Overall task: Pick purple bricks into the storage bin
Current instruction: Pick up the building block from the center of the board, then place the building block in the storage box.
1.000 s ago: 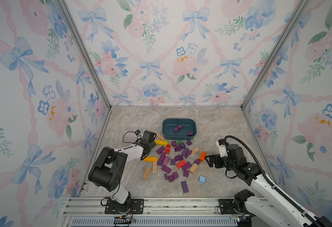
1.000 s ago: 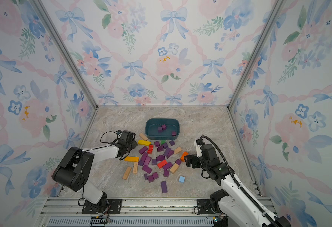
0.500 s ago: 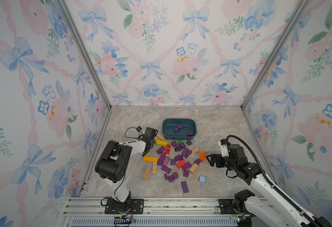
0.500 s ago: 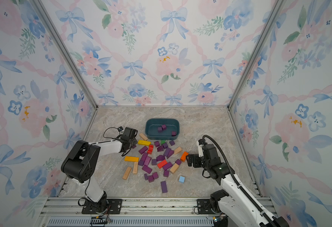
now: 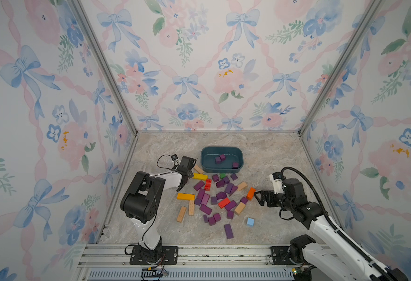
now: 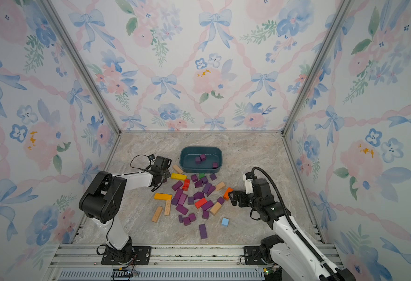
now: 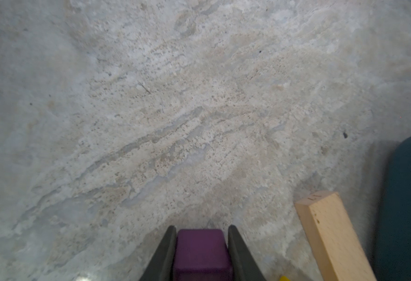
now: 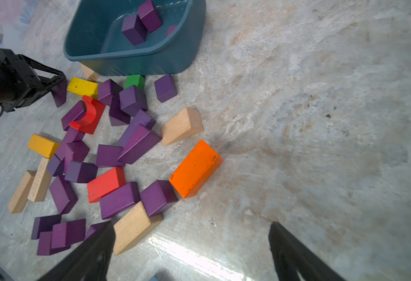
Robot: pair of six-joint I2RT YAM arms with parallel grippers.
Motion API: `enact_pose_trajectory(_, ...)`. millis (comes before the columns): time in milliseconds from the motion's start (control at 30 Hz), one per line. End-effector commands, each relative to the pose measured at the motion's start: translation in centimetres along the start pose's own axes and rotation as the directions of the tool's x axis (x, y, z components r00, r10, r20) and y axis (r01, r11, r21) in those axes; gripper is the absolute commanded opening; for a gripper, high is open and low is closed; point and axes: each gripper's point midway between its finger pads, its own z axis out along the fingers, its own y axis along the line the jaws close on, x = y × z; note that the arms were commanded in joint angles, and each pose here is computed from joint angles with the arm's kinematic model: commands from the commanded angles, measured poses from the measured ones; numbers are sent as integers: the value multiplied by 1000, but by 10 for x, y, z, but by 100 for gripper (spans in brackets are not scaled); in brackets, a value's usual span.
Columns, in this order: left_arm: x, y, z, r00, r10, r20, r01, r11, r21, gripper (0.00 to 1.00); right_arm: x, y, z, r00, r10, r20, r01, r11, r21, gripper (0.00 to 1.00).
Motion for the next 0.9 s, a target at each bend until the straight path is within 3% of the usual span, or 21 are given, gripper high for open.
enact_pose_trajectory(0,-15,-4,-17,998,48,38,-48,999,6,26,-1,13,4,1000,28,6,-28,995,-100,97)
enact_pose_trajectory(200,-42,-33,-55,984,94,149,-104,993,61,25,-1,10,5,999,40,10,-38,994,-100,97)
enact_pose_trajectory(500,-75,-112,-112,938,169,302,-228,958,173,26,3,1,10,998,70,0,-70,995,-72,97)
enact_pose_trajectory(667,-80,-149,-114,933,178,314,-254,941,223,26,5,-4,14,997,81,-7,-81,995,-55,97)
enact_pose_trajectory(867,-80,-178,-88,919,239,314,-311,929,202,26,8,-10,16,996,85,-24,-85,996,-25,97)
